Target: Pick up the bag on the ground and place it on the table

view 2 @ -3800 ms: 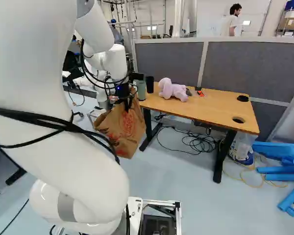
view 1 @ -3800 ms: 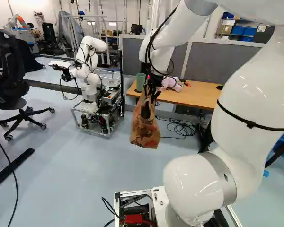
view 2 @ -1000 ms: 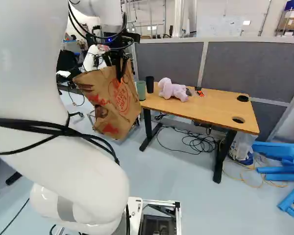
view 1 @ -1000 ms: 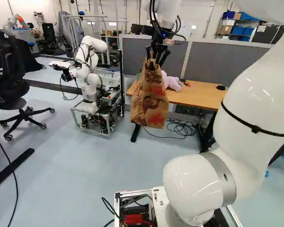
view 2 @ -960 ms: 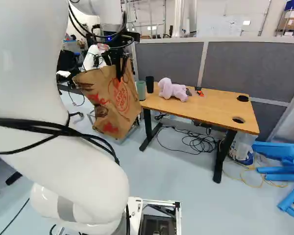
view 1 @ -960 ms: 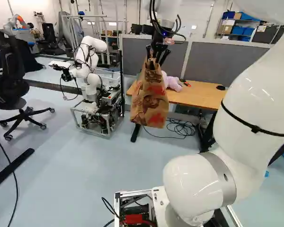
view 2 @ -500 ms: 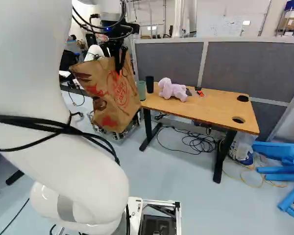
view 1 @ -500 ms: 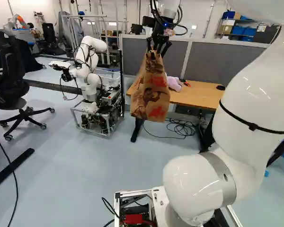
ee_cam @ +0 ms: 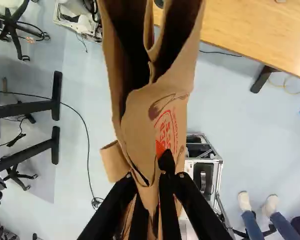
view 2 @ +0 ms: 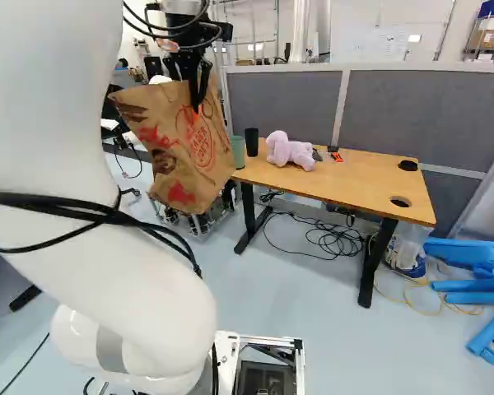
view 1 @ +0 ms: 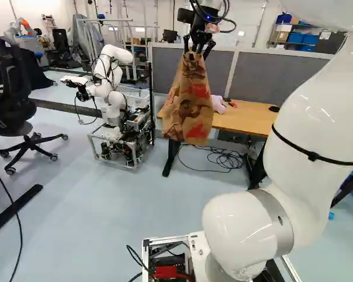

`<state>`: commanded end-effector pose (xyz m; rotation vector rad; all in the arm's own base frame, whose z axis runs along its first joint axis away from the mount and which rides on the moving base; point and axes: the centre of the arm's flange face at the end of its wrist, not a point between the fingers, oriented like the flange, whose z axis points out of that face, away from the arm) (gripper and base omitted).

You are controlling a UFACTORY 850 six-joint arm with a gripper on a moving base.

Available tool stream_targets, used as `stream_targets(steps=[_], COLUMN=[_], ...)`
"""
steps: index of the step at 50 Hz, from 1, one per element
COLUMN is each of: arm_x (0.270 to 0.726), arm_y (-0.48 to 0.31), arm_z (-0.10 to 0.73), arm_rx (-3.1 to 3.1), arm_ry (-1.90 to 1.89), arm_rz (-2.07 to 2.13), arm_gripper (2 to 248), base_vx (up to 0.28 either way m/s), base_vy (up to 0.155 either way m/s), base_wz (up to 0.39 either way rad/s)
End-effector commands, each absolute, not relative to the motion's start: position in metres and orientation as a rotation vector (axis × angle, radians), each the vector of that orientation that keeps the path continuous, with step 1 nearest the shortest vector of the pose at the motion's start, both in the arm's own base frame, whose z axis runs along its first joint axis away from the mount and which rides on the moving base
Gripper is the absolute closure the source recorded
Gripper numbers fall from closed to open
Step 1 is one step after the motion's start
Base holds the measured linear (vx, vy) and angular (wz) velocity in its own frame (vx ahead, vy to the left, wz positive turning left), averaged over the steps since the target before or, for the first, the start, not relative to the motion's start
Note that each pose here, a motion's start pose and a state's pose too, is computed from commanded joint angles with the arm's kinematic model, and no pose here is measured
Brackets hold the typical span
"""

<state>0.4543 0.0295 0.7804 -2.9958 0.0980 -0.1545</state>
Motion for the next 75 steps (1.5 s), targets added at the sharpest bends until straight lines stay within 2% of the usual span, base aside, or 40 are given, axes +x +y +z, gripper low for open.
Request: stream_targets(steps=[48,75], arm_x=[0.4543,0.4543], arm_y=[0.0294,0.0294], arm_z=[0.7829,0.7829], arm_rx=[-2.997,-2.997], arm_ry=[0.096,0.096], arm_rz=[-0.139,-0.139], arm_gripper=[229,229], base_vx=[0.013,0.0], base_vy=[-0.005,-0.029], base_wz=[0.033,-0.145])
